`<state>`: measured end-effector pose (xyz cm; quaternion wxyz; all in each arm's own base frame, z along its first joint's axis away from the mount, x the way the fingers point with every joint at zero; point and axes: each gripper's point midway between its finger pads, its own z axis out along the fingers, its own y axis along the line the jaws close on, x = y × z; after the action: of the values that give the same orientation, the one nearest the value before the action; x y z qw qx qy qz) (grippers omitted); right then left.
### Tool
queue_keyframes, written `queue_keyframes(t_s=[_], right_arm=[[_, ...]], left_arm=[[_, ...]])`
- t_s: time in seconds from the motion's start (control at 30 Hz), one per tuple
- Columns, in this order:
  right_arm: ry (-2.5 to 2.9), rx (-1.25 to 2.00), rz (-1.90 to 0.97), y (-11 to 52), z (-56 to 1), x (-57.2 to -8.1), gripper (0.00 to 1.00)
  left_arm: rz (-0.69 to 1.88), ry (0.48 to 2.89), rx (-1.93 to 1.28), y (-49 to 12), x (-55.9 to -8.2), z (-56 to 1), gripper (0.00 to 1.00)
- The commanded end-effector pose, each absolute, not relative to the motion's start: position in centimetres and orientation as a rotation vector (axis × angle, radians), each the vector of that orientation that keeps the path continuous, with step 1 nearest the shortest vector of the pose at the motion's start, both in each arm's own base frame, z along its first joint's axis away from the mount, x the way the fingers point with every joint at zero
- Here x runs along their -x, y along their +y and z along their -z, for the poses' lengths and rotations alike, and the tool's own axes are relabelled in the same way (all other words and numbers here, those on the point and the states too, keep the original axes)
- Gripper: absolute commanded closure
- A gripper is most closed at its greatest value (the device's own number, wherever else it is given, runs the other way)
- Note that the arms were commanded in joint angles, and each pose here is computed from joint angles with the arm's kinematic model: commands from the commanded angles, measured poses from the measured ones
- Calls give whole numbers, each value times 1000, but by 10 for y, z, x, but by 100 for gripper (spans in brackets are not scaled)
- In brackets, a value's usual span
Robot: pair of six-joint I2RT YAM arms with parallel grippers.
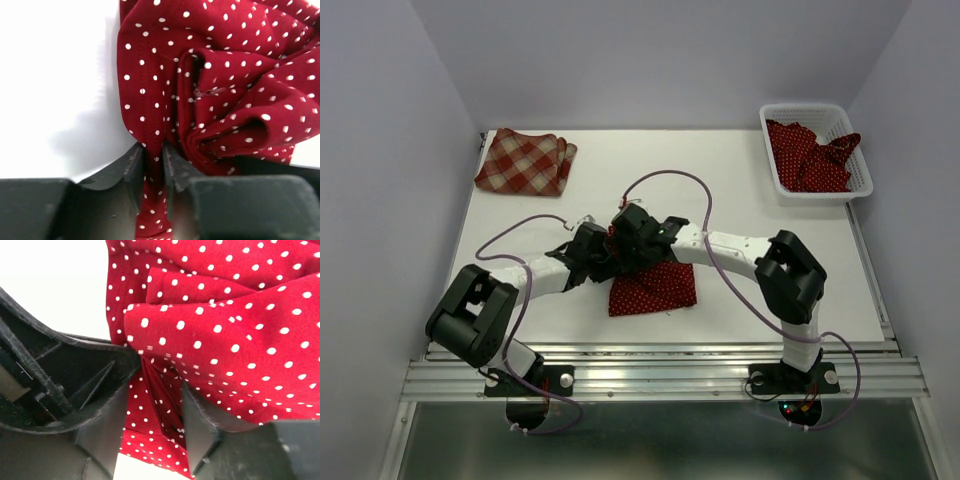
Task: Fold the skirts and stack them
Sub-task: Fold the skirt
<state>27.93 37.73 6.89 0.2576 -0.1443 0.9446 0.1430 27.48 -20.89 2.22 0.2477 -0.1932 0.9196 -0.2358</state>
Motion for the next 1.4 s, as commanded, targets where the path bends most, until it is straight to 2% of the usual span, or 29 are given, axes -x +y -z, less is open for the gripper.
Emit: queue_keyframes(t_s=[0.0, 0.13, 0.2, 0.23, 0.27, 0.33, 0.37, 0.43, 0.47, 0.5, 0.67, 0.83, 1.03, 1.23, 1.27, 1.37], right_arm=[[2412, 400, -596, 402, -138, -281, 35], [2313, 387, -702, 394, -192, -272, 26], [2288, 391, -725, 388, -200, -266, 14], [2237, 377, -760, 384, -219, -263, 0], [2246, 376, -746, 381, -212, -263, 0], [2222, 353, -727, 366, -217, -260, 0], [2198, 360, -716, 359, -224, -258, 0], [2200, 358, -647, 346, -214, -259, 0], [2187, 372, -635, 341, -216, -258, 0], [2196, 362, -614, 336, -210, -261, 0], [2230, 424, -554, 318, -183, -253, 0], [2227, 619, -592, 332, -158, -245, 0], [2155, 947, -560, 346, -121, -244, 0], [2048, 1051, -540, 356, -109, -254, 1], [2043, 1063, -540, 357, -107, -254, 3], [2053, 1080, -509, 358, -96, -255, 21]], left_arm=[[564, 2500, 530, -196, -268, -30, 66], [542, 2433, 550, -187, -272, -47, 61], [530, 2428, 556, -182, -269, -53, 55], [525, 2421, 560, -181, -270, -55, 50], [520, 2416, 562, -179, -269, -58, 50], [511, 2408, 568, -175, -265, -64, 40], [489, 2406, 580, -170, -263, -66, 29], [491, 2373, 590, -165, -261, -77, 20], [460, 2369, 603, -158, -258, -78, 8], [452, 2363, 606, -155, -257, -81, 2], [432, 2289, 659, -135, -244, -101, 1], [439, 2270, 687, -127, -236, -100, 1], [445, 2295, 691, -127, -229, -88, 1], [527, 2327, 654, -142, -227, -74, 1], [548, 2345, 648, -144, -223, -69, 1], [609, 2356, 630, -153, -221, -62, 1]])
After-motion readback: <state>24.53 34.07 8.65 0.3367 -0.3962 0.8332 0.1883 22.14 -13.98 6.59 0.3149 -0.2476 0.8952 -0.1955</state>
